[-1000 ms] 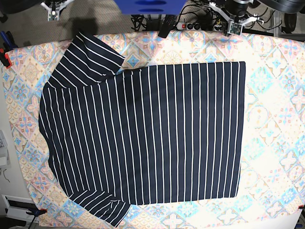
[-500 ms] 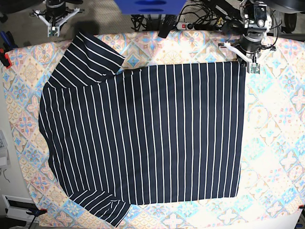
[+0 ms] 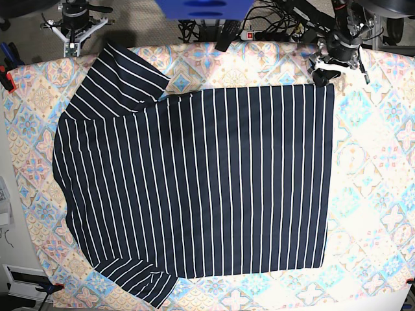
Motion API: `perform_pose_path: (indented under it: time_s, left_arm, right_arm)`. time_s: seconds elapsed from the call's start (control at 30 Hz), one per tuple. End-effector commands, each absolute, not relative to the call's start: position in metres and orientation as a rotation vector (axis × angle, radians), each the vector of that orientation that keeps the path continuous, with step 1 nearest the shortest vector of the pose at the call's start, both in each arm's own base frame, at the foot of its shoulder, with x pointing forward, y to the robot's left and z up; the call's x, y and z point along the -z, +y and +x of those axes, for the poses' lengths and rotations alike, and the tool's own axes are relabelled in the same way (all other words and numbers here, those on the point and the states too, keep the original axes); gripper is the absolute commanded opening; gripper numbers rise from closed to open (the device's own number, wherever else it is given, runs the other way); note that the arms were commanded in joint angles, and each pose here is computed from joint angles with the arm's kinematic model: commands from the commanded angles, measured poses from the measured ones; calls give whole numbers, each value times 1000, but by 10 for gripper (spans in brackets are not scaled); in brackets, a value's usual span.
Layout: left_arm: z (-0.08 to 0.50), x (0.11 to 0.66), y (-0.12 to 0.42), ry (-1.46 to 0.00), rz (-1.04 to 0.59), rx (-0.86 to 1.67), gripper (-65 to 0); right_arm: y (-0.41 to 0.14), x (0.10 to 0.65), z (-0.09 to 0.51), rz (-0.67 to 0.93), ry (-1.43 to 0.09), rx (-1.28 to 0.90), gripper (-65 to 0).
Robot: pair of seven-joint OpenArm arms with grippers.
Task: Fold the T-shirt properly
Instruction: 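Lower the left gripper onto the striped shirt's hem corner and grasp it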
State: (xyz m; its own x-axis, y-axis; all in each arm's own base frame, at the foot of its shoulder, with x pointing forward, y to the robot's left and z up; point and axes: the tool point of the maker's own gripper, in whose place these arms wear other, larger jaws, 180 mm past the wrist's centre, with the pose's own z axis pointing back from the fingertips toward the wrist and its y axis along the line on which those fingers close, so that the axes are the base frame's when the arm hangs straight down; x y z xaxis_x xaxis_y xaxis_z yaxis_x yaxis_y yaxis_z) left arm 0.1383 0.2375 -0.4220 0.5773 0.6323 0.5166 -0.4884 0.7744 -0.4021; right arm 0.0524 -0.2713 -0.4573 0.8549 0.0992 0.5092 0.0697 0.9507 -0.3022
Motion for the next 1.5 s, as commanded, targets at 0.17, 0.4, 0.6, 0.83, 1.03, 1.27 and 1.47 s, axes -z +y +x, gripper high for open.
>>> perform_pose_path:
  time_s: [0.17,0.4,0.6,0.83,1.03,1.27,1.47]
  left_arm:
    - [138,439,266,-695,-258,-838,-364]
    - [142,454,268,-674,-277,-888,-364]
    - [158,454,264,-693,-300,-894,-364]
    - [166,476,265,-657,-315,-947,-365]
    - [165,479,255,-608,-351,-934,-567]
    - [160,481,250,-573,-364,-928,-650]
    - [163,476,251,-588,-407,-965,-650]
  right_arm:
    - [-275,451,56,-332,-572,-29,-650]
    - [-275,451,56,-332,-572,-29,-650]
    - [-275,451,55,-332,-572,-28,-650]
    - [-275,451,55,-332,-572,-28,-650]
    - [-275,451,55,-332,-572,-28,-650]
    - [-268,453,56,-316,-573,-34,-650]
    - [-247,450,66,-271,-579,-58,-570]
